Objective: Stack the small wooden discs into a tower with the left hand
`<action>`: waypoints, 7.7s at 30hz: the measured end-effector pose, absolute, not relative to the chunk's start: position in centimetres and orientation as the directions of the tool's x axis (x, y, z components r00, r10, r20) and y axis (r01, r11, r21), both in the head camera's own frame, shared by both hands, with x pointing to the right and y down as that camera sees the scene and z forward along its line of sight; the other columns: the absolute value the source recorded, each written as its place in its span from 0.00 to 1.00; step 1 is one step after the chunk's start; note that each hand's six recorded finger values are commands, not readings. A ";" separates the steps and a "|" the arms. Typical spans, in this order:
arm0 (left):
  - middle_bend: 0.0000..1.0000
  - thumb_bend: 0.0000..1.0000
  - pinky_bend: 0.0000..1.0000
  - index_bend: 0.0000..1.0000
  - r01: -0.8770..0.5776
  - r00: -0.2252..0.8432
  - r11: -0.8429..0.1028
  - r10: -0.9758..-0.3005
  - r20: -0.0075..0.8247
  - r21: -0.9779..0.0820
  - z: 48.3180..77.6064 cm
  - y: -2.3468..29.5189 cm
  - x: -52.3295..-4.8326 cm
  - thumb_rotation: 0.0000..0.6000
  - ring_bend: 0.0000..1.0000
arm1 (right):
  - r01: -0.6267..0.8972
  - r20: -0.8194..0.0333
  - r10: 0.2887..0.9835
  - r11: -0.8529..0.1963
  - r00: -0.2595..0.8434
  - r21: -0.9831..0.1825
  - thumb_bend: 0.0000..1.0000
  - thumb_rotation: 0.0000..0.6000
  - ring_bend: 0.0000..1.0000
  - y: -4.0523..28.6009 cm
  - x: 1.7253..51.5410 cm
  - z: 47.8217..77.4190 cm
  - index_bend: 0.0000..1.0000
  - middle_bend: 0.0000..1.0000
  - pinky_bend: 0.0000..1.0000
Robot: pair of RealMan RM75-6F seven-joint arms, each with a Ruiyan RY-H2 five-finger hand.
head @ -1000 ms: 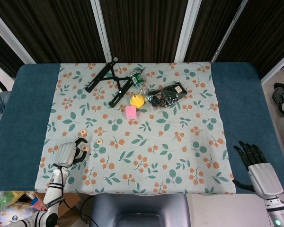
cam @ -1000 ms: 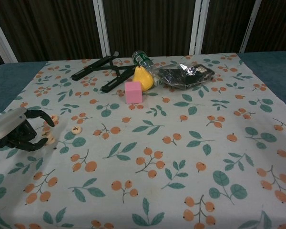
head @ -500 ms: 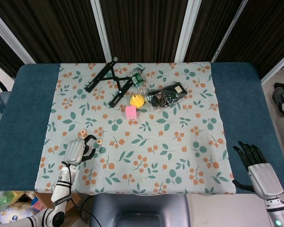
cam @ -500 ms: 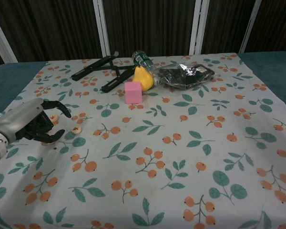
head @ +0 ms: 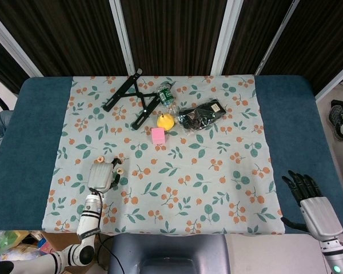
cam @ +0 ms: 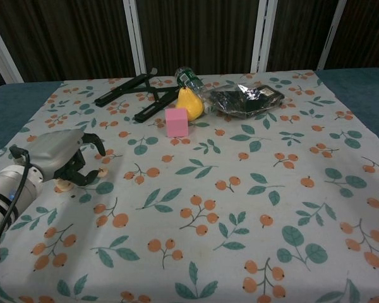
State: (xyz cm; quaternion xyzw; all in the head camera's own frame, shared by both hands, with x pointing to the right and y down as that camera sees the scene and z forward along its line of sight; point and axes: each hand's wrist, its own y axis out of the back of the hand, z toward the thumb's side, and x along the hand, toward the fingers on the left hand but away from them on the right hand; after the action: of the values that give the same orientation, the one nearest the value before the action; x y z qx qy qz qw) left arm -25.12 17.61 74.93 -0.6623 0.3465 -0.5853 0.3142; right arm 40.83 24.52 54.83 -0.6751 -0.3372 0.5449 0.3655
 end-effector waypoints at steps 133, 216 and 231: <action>1.00 0.40 1.00 0.38 -0.297 -0.059 -0.543 -0.810 0.583 -0.785 71.9 12.4 -31.7 1.00 1.00 | 0.055 -0.484 0.857 -0.500 0.177 -0.865 0.20 1.00 0.00 24.6 40.7 54.9 0.00 0.00 0.00; 1.00 0.38 1.00 0.52 -0.246 0.011 -0.581 -0.802 0.597 -0.776 73.7 12.9 -30.5 1.00 1.00 | 0.051 -0.505 0.843 -0.521 0.184 -0.852 0.20 1.00 0.00 24.6 40.5 55.3 0.00 0.00 0.00; 1.00 0.38 1.00 0.49 -0.263 0.102 -0.658 -0.746 0.658 -0.706 70.8 17.8 -30.7 1.00 1.00 | 0.047 -0.512 0.836 -0.530 0.197 -0.847 0.20 1.00 0.00 24.9 40.3 55.3 0.00 0.00 0.00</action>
State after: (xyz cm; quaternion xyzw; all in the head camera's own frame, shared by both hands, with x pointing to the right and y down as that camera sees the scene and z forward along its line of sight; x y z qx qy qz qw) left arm -30.69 17.84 70.81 -0.7112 0.3548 -0.5685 0.2124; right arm 40.29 24.93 55.31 -0.6838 -0.3230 0.5452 0.3618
